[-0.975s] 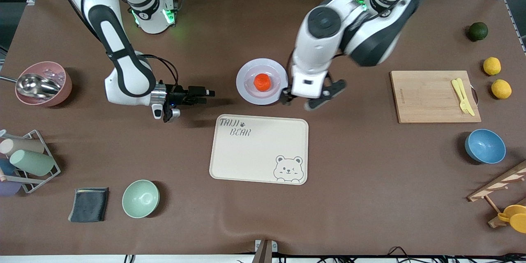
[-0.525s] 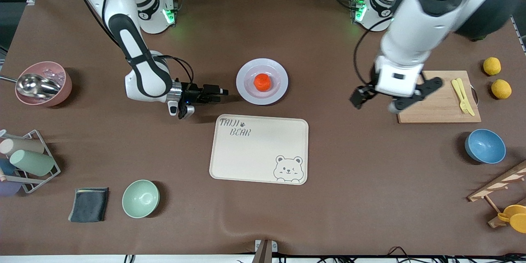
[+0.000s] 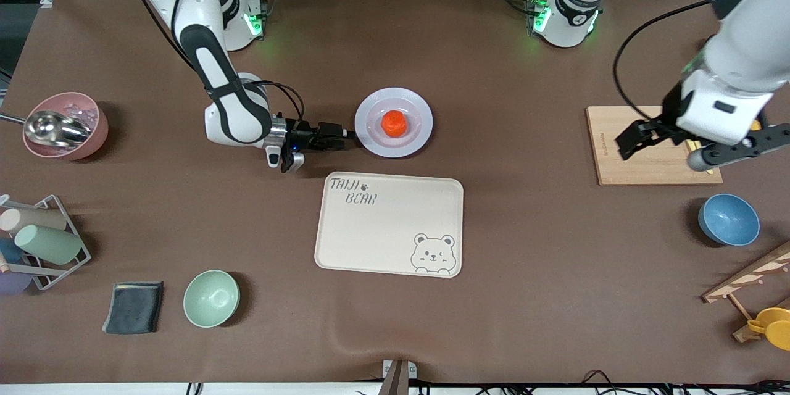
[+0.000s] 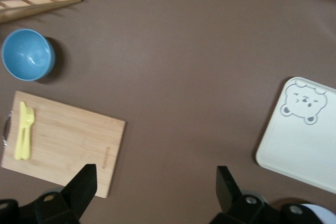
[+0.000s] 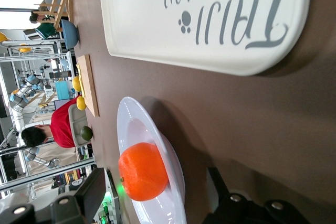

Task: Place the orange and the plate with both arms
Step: 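Withdraw the left gripper while the right gripper reaches the plate rim, then grip the white plate rim with the right gripper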

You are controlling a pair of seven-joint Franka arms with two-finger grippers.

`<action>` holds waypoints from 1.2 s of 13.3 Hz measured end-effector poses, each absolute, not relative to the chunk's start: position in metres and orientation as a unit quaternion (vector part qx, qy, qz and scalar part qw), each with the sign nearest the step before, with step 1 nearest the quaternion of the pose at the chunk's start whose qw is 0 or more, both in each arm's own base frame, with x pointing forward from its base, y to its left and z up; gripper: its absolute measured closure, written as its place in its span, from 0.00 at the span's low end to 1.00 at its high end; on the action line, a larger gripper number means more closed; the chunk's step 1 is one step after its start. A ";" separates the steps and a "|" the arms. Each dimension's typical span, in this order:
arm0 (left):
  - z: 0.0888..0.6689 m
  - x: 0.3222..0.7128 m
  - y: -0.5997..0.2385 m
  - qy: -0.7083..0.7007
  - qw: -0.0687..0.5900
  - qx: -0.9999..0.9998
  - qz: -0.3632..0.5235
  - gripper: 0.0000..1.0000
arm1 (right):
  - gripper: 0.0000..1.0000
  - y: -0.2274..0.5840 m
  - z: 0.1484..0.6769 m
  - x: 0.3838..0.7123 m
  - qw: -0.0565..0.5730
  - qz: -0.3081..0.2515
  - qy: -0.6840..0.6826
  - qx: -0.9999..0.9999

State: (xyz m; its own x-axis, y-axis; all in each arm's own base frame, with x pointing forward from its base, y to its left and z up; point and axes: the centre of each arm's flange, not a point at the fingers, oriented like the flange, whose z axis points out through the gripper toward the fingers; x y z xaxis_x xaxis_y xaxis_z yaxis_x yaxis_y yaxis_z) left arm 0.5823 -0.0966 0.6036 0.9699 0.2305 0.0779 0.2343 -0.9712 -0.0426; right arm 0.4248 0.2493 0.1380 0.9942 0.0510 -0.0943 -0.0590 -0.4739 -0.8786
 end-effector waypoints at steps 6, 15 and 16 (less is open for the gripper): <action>0.615 0.578 -0.039 -0.086 0.028 -0.996 -0.026 0.00 | 0.18 0.251 0.134 0.422 0.517 0.050 0.011 -0.854; 0.622 0.569 -0.020 -0.084 0.015 -0.996 -0.014 0.00 | 0.30 0.270 0.115 0.404 0.519 0.047 0.015 -0.853; 0.622 0.569 -0.021 -0.083 0.015 -0.996 -0.013 0.00 | 0.30 0.270 0.114 0.404 0.519 0.046 0.017 -0.853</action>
